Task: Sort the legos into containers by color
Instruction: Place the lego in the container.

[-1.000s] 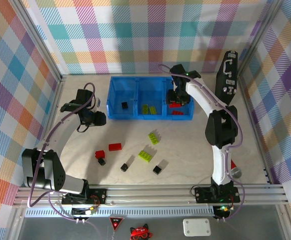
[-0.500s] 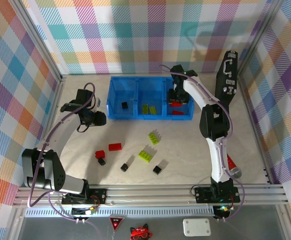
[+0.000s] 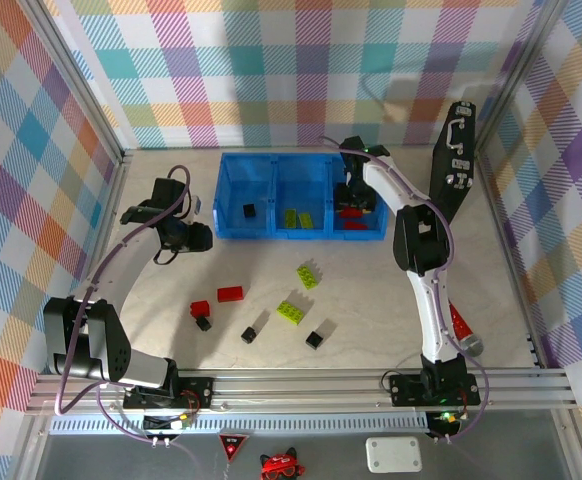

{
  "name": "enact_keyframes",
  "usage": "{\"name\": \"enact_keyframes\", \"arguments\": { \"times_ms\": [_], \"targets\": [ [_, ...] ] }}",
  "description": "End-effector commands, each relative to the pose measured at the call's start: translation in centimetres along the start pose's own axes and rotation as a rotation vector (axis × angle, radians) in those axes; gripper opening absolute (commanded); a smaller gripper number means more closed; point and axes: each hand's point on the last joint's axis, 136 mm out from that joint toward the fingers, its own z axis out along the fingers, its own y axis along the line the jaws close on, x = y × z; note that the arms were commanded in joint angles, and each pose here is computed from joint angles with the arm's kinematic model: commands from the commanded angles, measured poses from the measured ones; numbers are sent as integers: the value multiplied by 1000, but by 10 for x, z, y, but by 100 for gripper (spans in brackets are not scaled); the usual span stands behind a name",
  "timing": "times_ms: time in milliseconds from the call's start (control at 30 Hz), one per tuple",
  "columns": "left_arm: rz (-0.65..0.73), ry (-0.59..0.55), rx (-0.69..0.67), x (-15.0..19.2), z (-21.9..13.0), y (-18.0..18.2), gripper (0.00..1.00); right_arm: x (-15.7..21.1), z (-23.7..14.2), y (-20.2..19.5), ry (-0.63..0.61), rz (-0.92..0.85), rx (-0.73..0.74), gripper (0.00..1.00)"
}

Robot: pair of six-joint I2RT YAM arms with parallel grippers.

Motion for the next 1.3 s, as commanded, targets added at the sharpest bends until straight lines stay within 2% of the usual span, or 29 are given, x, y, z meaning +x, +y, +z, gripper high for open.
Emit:
{"name": "enact_keyframes", "arguments": {
  "times_ms": [0,167,800,1033,1267],
  "targets": [
    [7,-14,14,0,-4,1,43,-3,2,1,2,11,-20,65],
    [8,-17,15,0,-5,1,43,-5,-7,2,-11,15,-29,68],
    [5,-27,28,-1,-7,-1,43,-12,-85,7,-118,6,-76,75],
    [2,-36,34,-1,-9,-2,43,-7,-118,10,-157,1,-103,75],
    [-13,-28,52,1,-8,-5,43,15,-141,13,-179,-6,-132,74]
  ]
}}
